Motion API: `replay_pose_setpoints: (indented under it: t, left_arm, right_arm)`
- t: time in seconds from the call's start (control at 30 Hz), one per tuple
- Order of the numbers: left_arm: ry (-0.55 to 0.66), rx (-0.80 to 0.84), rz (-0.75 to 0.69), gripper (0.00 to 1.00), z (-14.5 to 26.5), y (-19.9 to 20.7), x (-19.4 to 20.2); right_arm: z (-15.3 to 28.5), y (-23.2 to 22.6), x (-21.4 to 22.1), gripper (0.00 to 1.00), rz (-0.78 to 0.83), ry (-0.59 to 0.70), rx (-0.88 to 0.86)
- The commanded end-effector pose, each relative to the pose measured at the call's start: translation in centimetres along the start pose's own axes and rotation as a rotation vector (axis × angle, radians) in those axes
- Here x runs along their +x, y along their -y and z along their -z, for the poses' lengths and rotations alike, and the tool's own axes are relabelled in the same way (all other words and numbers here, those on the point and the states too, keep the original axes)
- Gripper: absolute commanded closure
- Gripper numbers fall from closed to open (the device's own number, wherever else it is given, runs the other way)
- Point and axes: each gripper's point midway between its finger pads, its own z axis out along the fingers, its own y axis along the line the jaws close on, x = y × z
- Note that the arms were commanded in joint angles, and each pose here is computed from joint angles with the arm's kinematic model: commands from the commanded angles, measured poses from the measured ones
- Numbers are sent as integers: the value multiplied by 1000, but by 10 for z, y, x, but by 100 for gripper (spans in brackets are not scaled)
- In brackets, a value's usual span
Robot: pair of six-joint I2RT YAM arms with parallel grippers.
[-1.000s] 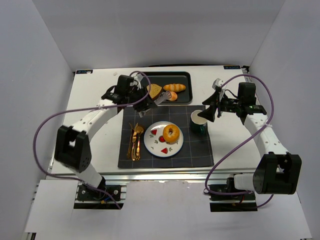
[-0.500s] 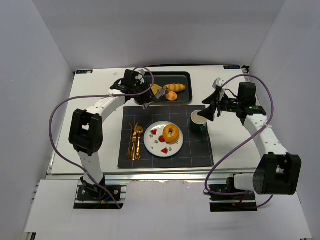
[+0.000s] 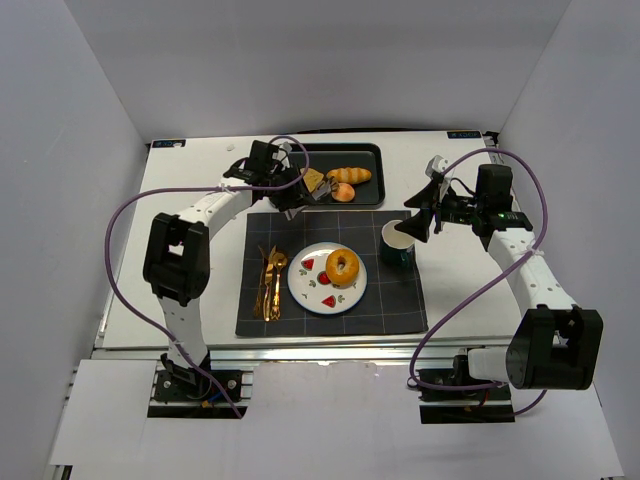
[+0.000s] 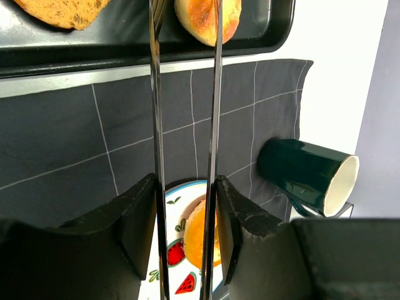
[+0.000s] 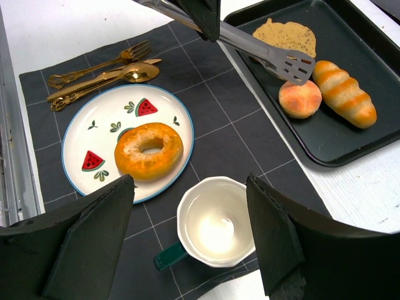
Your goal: Place the bread
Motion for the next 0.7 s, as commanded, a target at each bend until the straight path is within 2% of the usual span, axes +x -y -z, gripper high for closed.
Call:
replay_pose_setpoints:
  t: [0.0,0.3,0.67]
  left_arm:
    - [35,57,-37,49,10,17,-13]
    - [16,114,-23,47,9,26,-8]
    - [-30,71,-10,49,-2,12,1]
  right_arm:
    - [3,-2,-10,23,31,31,-7]
    - [3,-2,-10,23,32,31,-7]
    - [3,-1,-11,23,36,33,-4]
